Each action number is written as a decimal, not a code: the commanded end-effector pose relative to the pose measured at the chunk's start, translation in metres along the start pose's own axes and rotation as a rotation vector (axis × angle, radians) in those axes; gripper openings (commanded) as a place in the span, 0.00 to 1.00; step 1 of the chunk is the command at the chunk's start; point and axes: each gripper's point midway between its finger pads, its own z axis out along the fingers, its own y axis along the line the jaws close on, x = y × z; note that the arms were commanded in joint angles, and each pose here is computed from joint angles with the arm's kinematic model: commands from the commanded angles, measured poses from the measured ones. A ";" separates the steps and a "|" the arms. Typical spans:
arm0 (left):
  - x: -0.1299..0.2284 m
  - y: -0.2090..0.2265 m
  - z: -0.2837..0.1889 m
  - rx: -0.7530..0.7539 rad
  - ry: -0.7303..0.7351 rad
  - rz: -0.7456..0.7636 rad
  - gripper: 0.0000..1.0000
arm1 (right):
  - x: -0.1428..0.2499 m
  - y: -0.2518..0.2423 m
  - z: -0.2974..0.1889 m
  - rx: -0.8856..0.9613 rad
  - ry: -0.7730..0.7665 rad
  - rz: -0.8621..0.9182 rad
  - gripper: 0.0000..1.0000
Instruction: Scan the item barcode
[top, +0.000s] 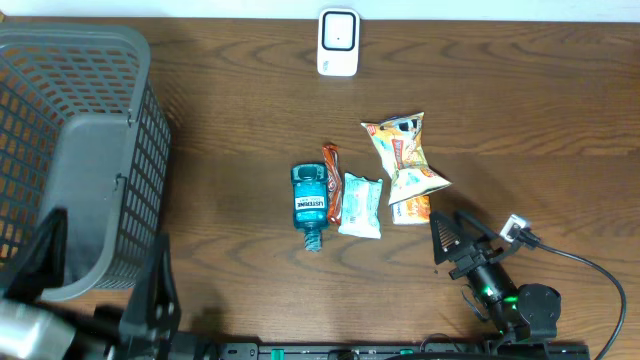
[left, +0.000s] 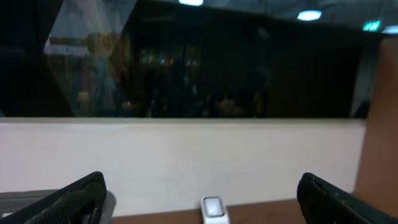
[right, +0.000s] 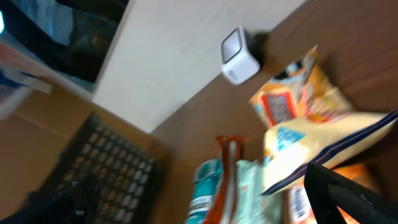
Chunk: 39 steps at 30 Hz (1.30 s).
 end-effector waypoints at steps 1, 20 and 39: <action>-0.011 -0.013 -0.028 0.063 -0.064 -0.067 0.98 | 0.013 0.009 -0.001 -0.052 0.078 0.112 0.99; -0.014 -0.049 -0.107 0.240 -0.206 -0.020 0.98 | -0.001 0.038 -0.032 0.141 0.229 -0.271 0.99; -0.002 -0.014 -0.091 -0.003 -0.197 0.154 0.98 | -0.058 0.012 0.063 0.630 0.512 -0.474 0.99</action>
